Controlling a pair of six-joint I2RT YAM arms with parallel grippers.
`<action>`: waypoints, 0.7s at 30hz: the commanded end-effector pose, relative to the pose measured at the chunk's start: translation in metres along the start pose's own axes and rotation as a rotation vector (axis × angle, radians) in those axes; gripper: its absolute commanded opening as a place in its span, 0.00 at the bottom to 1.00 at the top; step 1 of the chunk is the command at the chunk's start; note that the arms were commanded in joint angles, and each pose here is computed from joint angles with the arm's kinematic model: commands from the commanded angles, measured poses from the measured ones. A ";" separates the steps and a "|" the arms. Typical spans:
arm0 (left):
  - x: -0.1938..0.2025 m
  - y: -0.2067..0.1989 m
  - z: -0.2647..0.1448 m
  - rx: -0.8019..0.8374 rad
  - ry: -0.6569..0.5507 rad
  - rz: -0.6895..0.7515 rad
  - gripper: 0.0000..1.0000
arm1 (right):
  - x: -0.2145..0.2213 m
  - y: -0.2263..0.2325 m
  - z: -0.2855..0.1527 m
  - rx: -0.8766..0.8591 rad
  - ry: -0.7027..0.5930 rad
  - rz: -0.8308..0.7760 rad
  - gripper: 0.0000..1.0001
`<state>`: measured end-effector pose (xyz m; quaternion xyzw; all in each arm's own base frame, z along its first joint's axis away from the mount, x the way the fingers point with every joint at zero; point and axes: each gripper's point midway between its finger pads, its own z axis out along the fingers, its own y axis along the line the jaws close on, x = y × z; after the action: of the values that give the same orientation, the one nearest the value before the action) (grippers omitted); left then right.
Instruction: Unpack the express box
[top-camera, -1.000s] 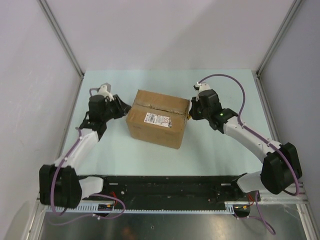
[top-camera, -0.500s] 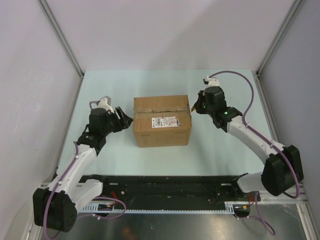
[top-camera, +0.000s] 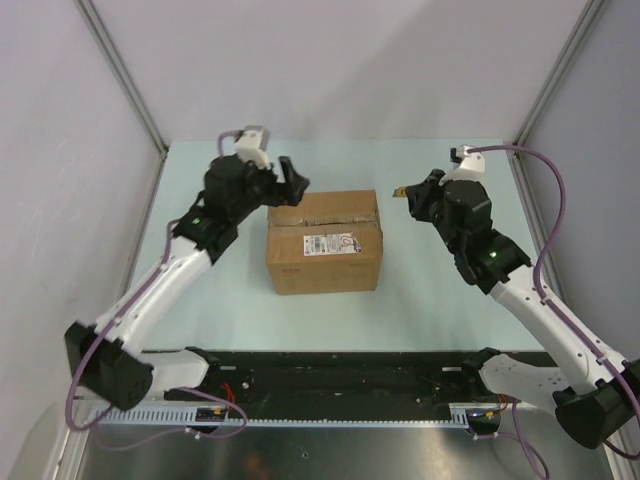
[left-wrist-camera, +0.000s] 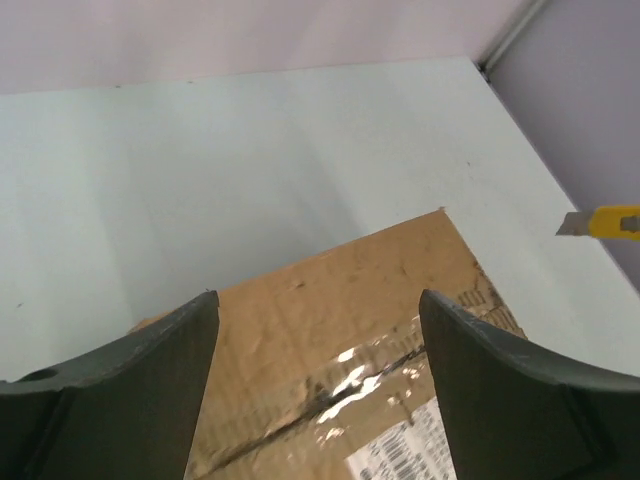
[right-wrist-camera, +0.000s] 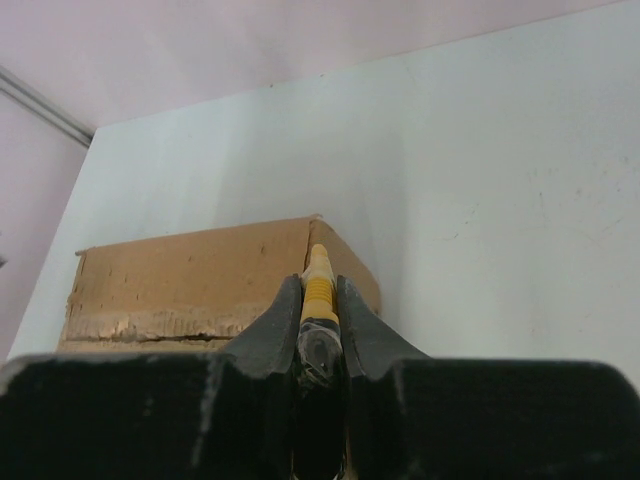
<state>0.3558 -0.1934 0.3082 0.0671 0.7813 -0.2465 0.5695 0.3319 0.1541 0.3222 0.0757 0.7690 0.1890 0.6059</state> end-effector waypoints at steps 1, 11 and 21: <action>0.002 -0.037 0.036 0.076 0.037 0.118 0.86 | -0.002 0.009 -0.001 0.005 -0.010 0.041 0.00; 0.013 -0.075 0.086 0.127 0.090 0.106 0.73 | 0.021 0.014 0.004 -0.009 0.023 0.086 0.00; 0.038 -0.076 0.089 0.147 0.151 0.089 0.75 | 0.040 0.016 0.014 -0.005 0.063 0.118 0.00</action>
<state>0.3896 -0.3034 0.2587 0.1656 0.8116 -0.2593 0.4967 0.3274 0.1799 0.2835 0.0932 0.7946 0.2120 0.5612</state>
